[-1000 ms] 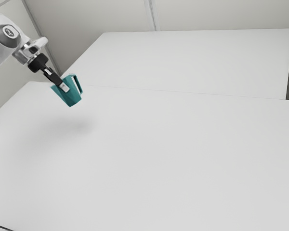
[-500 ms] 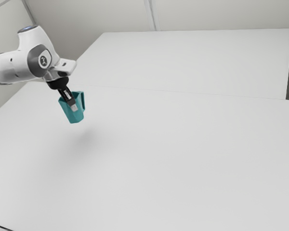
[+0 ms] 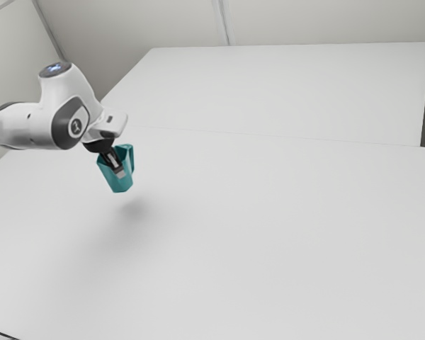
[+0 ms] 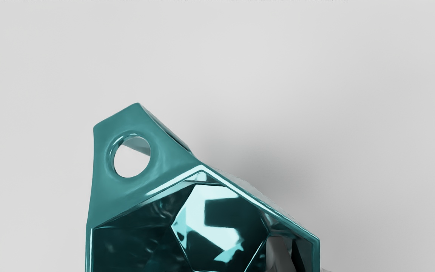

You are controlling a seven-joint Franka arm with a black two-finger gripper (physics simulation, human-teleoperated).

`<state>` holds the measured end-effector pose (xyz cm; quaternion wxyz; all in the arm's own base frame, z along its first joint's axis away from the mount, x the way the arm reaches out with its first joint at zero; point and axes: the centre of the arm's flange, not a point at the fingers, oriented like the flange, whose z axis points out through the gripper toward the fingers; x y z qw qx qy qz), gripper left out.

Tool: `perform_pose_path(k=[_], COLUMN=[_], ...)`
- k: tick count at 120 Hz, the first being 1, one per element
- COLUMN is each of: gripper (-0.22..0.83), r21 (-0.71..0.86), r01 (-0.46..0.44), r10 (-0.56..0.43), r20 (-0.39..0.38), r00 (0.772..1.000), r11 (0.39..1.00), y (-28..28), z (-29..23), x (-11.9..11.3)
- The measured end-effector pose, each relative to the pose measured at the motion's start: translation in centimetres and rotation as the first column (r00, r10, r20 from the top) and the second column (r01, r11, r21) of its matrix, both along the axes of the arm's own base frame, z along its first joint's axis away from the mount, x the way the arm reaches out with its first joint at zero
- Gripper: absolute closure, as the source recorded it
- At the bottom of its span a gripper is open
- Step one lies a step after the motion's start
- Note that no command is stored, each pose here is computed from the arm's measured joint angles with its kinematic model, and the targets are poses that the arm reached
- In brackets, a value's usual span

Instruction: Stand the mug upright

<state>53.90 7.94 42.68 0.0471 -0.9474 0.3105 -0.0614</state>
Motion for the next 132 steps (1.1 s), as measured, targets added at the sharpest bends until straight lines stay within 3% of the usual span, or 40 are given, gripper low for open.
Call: perform_pose_path(k=[51,132], gripper=[0.79,0.79], r21=[0.011,-0.039], r01=[-0.04,-0.094], r10=[0.041,0.093], r20=[-0.005,-0.029], r00=[0.999,0.995], r11=[0.999,0.995], y=[0.4,-0.7], z=[-4.5,-6.1], x=[-0.4,-1.3])
